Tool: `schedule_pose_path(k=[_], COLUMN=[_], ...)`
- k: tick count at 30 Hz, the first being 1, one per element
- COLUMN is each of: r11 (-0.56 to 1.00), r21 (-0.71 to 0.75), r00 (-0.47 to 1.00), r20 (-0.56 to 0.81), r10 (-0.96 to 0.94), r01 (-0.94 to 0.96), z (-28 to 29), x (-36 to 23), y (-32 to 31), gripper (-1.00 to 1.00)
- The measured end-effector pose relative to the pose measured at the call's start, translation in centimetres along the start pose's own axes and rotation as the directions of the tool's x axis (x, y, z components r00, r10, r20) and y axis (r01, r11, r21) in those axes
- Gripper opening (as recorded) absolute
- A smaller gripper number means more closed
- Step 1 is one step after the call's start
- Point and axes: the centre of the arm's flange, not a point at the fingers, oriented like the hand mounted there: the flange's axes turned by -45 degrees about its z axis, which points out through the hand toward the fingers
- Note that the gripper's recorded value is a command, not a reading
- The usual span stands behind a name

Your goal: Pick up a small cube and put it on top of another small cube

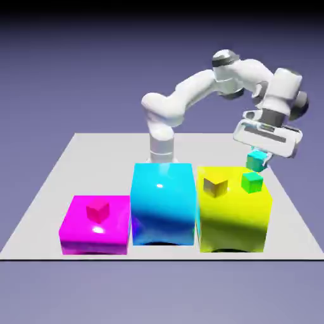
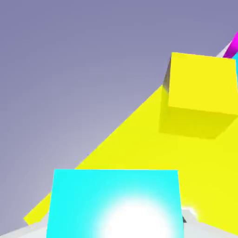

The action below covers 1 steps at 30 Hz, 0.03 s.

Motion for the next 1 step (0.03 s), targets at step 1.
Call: schedule_pose_path(k=[1], r11=[1.0], r21=[0.0], r00=[1.0], r20=[0.0], r10=[0.0], r01=[0.0], z=[0.0], x=[0.0], y=[0.0], gripper=[1.0])
